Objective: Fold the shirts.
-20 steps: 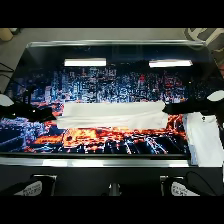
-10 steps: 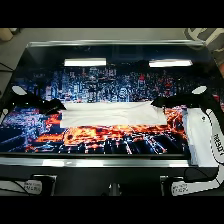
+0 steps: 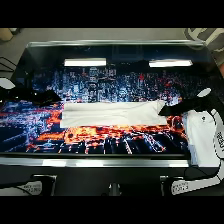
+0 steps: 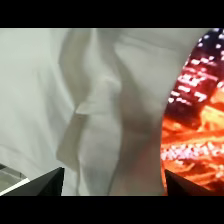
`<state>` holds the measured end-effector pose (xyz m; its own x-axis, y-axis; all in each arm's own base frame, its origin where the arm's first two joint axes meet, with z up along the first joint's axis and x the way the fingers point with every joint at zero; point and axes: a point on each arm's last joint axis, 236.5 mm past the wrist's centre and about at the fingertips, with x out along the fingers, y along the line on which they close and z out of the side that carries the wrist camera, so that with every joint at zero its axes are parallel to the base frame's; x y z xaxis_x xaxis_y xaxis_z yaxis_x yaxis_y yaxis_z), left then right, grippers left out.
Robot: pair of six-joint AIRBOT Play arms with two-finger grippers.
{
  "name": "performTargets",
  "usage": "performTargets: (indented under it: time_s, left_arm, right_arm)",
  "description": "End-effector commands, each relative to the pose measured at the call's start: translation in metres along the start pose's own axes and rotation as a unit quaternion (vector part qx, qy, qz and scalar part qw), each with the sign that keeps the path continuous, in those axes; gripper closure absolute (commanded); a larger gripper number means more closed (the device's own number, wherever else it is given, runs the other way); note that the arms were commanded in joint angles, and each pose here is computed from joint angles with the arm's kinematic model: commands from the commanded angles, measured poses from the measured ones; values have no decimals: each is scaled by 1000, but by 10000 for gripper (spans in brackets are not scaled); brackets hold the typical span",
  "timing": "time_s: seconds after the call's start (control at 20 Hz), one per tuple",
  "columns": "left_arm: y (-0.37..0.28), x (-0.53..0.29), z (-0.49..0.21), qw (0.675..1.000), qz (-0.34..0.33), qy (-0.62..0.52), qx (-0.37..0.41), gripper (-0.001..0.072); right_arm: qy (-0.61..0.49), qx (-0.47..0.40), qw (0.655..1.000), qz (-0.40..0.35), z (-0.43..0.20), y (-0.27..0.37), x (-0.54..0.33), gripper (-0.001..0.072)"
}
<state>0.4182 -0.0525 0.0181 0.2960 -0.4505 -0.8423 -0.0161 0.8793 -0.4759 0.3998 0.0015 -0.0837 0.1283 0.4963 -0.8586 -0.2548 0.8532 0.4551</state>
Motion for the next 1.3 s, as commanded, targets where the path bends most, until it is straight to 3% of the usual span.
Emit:
performTargets:
  time_s: [0.0, 0.2, 0.25, 0.3, 0.35, 0.4, 0.45, 0.8, 1.1, 1.25]
  left_arm:
    - [-32, -16, 0, 999, -7, -20, 41, 88]
    - [-72, -6, -14, 996, -22, -4, 87, 88]
    - [-84, 0, -19, 995, -27, 0, 101, 88]
    - [-95, 7, -19, 993, -31, -3, 114, 89]
    - [-111, 16, -17, 991, -35, -15, 125, 106]
    - [-125, 27, -14, 991, -40, -28, 124, 341]
    - [-140, 39, -11, 992, -46, -39, 114, 686]
    - [-245, 179, -91, 988, -146, 49, -1, 676]
    - [-326, 225, -134, 964, -230, 46, -123, 677]
    - [-359, 235, -159, 958, -261, 63, -98, 677]
  right_arm:
    - [-9, 39, 998, 58, 5, 13, 17, -4]
    - [15, 59, 996, 73, -1, 19, 39, 17]
    - [19, 52, 996, 73, 0, 25, 44, 156]
    - [19, 44, 996, 75, 4, 32, 47, 522]
    - [13, 45, 995, 86, 8, 42, 45, 676]
    - [-6, 39, 994, 104, 19, 55, 35, 689]
    - [-34, 29, 993, 113, 31, 65, 21, 689]
    - [-144, -76, 982, 100, 46, 164, -113, 689]
    - [-162, -96, 978, 85, 15, 214, -168, 689]
    - [-161, -88, 979, 85, 9, 219, -174, 689]
